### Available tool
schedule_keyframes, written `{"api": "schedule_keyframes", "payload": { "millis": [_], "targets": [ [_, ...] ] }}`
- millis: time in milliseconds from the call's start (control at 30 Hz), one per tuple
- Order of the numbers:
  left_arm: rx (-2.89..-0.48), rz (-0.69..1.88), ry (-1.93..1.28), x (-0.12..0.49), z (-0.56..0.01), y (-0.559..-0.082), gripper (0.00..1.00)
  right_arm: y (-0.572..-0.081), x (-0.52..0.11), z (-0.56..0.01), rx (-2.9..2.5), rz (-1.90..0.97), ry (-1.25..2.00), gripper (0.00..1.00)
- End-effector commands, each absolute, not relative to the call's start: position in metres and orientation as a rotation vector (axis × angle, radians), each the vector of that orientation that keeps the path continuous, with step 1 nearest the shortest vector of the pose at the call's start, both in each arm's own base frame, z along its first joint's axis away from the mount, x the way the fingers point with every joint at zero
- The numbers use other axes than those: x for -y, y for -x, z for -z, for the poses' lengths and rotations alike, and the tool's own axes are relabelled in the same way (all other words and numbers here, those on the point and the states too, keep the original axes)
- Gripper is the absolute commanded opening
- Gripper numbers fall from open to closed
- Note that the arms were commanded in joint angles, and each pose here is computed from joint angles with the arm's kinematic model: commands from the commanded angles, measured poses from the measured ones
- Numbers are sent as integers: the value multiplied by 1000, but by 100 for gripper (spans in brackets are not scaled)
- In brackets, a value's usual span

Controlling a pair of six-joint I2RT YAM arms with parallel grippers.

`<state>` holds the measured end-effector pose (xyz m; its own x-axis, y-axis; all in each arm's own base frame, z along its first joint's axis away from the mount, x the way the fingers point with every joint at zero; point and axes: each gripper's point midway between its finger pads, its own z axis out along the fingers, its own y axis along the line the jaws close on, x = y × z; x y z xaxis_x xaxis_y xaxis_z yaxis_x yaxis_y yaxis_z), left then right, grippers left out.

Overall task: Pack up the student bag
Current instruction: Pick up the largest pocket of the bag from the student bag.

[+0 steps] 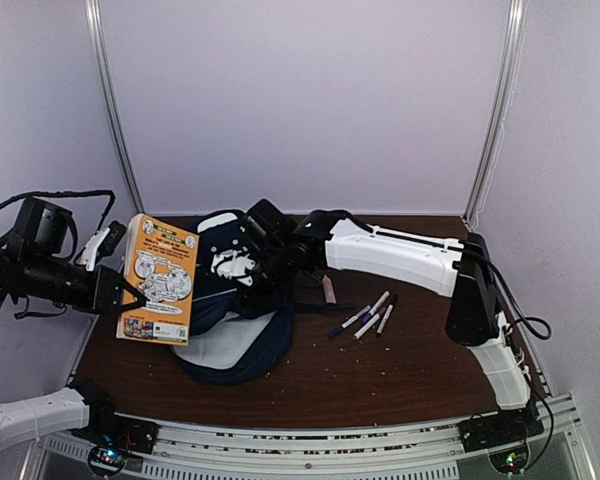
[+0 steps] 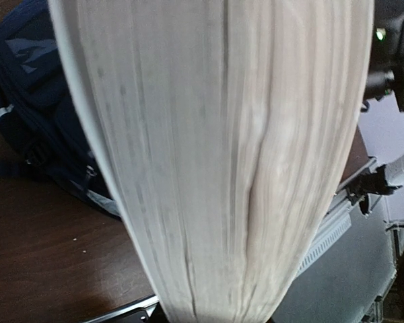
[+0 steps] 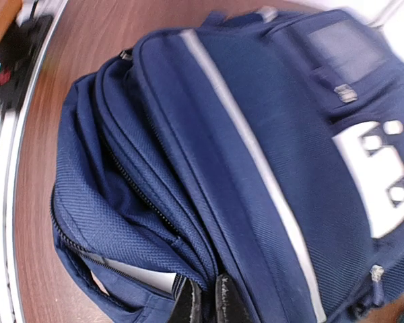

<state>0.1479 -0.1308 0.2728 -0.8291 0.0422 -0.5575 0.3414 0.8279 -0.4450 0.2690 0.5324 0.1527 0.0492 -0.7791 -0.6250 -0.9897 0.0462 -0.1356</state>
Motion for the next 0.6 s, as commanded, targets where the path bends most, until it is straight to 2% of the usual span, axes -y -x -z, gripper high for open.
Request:
{"api": "schedule_keyframes", "payload": {
  "millis": [0,100,233,433,567],
  "targets": [
    [-2205,1054,-498,166,-322,-130,0,-314,-528,-267,-1676,-505,1449,0],
    [-2083,1251,-576,182,-337,-112,0,-321,-524,-296,-1654,-508,1390,0],
    [-2109,1387,-626,193,-321,-101,0,-323,-521,-333,-1591,-530,1331,0],
    [-2180,1364,-733,205,-293,-99,0,-332,-516,-372,-1538,-565,1243,0],
    [-2234,1342,-835,227,-269,-101,0,-334,-515,-377,-1536,-571,1225,0]
  ]
}}
